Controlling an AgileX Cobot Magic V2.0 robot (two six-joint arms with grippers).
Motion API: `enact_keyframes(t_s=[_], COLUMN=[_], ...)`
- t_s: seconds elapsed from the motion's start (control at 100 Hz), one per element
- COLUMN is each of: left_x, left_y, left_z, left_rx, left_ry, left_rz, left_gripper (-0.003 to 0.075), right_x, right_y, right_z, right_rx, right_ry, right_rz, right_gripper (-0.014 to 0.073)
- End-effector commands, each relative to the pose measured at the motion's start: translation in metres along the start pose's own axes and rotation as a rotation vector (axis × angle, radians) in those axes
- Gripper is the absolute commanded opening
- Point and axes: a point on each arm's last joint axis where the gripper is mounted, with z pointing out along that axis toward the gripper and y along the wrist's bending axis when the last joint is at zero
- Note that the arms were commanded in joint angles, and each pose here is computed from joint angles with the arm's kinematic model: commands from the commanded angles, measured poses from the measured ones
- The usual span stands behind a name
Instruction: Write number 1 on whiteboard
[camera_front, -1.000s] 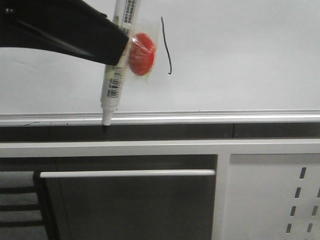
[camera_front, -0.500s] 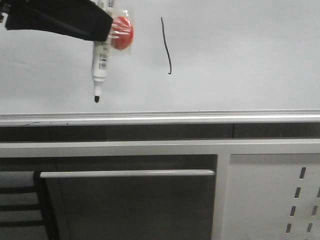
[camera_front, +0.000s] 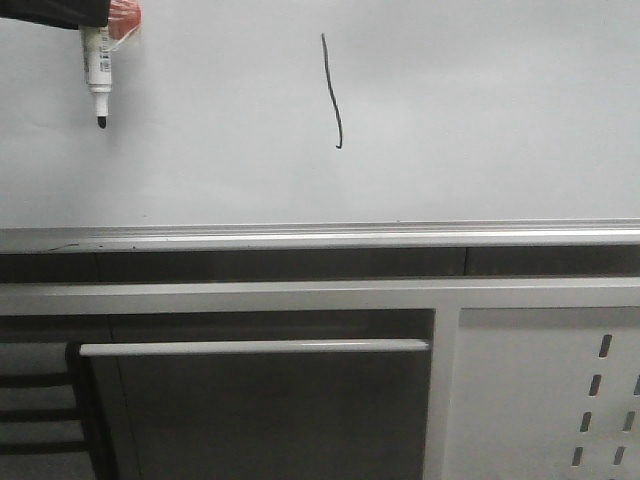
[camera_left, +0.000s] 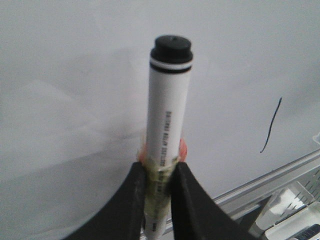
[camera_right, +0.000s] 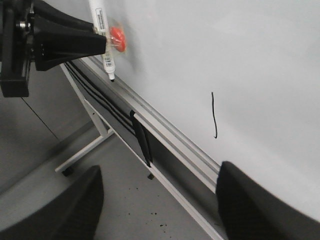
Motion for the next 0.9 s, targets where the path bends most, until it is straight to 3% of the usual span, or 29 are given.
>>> enact_keyframes(t_s=[0.0,0.25,0.71,0.89], left_x=[-0.017,-0.025,-0.024,-0.024], left_y=[0.000,0.007,0.007,0.007], left_z=[0.001,0.018,0.020,0.020], left_rx=[-0.006,-0.089,-0.090,-0.090], left_ry=[-0.047,-0.046,-0.039,-0.039], left_rz=[-0.007,0.009,0.031,0.031], left_gripper=[-0.0020,-0.0020,-0.0017,0.0062], right_x=[-0.017,-0.017,-0.017,-0.016], right_y=[-0.001,-0.001,-0.001,0.000], right_z=[-0.013,-0.013,-0.013,-0.013], right_rx=[0.041,0.040,0.038,0.031], right_ry=[-0.118,-0.117,-0.112,-0.103], right_rz=[0.006,0.006,0.006,0.006], right_gripper=[0.0437,0.0437,0.0437,0.0437])
